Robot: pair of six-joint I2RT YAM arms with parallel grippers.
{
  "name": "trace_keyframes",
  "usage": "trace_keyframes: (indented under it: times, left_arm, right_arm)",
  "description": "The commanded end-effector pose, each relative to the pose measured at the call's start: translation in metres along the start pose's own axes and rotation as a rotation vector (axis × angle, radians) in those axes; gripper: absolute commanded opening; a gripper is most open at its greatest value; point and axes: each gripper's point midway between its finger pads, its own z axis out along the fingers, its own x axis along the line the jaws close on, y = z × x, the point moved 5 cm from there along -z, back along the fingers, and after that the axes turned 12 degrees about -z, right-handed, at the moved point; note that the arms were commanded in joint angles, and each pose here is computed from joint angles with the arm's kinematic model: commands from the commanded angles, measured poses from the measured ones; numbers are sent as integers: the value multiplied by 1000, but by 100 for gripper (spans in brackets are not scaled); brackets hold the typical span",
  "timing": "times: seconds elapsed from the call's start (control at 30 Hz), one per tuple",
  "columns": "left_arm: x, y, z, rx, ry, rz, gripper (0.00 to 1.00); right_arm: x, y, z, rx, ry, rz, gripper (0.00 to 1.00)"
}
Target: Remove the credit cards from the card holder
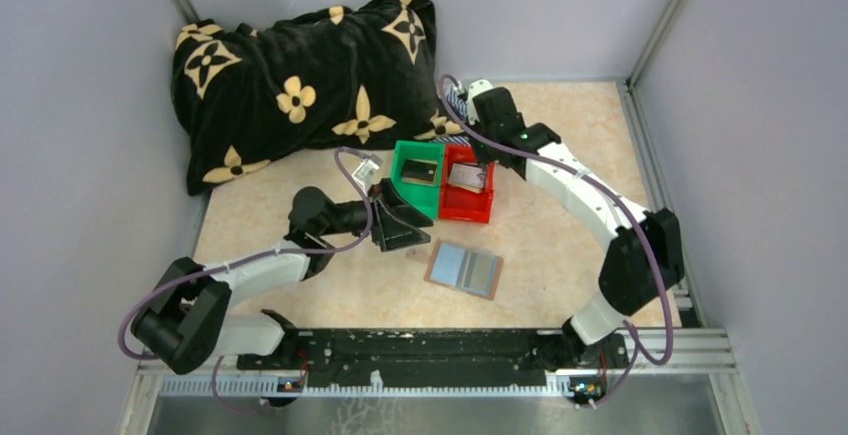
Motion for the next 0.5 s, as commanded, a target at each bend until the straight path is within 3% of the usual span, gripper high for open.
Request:
trace_keyframes:
  times: [0.0, 0.47]
  left_arm:
    - [13, 0, -1, 14, 77, 13, 78]
    - [21, 0, -5, -3, 117, 30, 78]
  right_arm:
    - [-12, 13, 2, 11, -43, -91, 0]
    - [14, -10, 42, 69, 148, -247, 0]
